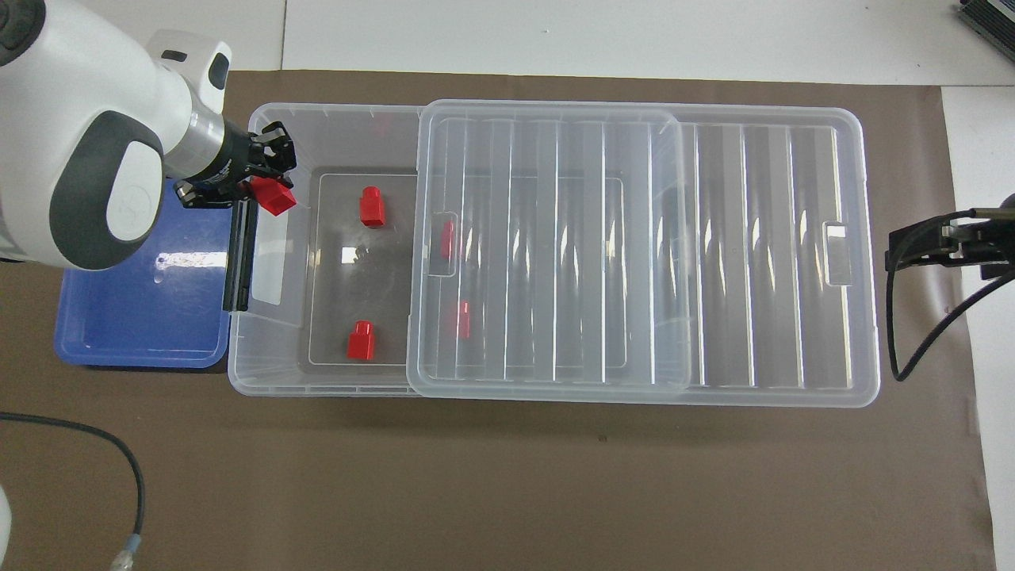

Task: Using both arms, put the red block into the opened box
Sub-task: 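Carry the red block with the left gripper into the open box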

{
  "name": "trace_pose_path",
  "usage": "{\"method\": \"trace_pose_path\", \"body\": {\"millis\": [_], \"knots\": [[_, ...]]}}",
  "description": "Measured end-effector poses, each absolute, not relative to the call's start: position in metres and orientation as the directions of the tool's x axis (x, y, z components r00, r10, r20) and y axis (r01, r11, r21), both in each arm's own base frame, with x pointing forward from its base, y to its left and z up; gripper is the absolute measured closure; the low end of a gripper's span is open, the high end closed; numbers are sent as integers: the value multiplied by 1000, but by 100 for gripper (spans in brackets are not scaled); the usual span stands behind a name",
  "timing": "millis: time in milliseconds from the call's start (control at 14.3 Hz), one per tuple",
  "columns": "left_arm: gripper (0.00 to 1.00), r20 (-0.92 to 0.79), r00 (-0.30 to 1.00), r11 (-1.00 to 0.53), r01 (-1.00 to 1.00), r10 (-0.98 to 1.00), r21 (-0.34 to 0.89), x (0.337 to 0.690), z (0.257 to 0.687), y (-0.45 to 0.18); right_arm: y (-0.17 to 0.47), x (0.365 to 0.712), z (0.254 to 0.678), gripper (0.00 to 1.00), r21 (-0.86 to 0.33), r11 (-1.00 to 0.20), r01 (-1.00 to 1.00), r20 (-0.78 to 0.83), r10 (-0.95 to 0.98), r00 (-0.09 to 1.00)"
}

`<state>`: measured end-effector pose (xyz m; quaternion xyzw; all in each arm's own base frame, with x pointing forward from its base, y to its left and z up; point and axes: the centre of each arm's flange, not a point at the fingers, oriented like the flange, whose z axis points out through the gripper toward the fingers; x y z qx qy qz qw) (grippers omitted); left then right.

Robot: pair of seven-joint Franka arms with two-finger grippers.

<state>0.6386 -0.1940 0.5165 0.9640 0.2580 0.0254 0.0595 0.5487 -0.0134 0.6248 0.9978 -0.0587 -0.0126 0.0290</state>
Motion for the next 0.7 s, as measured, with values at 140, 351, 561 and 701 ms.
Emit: {"method": "trace_pose_path", "body": {"millis": [140, 351, 561, 701], "knots": [[65, 31, 862, -856, 497, 506, 142, 641, 508, -197, -11, 548, 626, 0, 37, -992, -117, -22, -117, 993], [65, 58, 869, -866, 481, 492, 140, 637, 469, -204, -7, 548, 628, 0, -11, -993, -118, -24, -117, 993], [65, 79, 896, -897, 426, 436, 119, 617, 418, -232, -5, 547, 630, 0, -18, -993, -116, -20, -116, 993], [65, 97, 911, -916, 394, 400, 77, 608, 398, -236, -5, 546, 630, 0, -18, -993, -116, -19, -116, 993]]}}
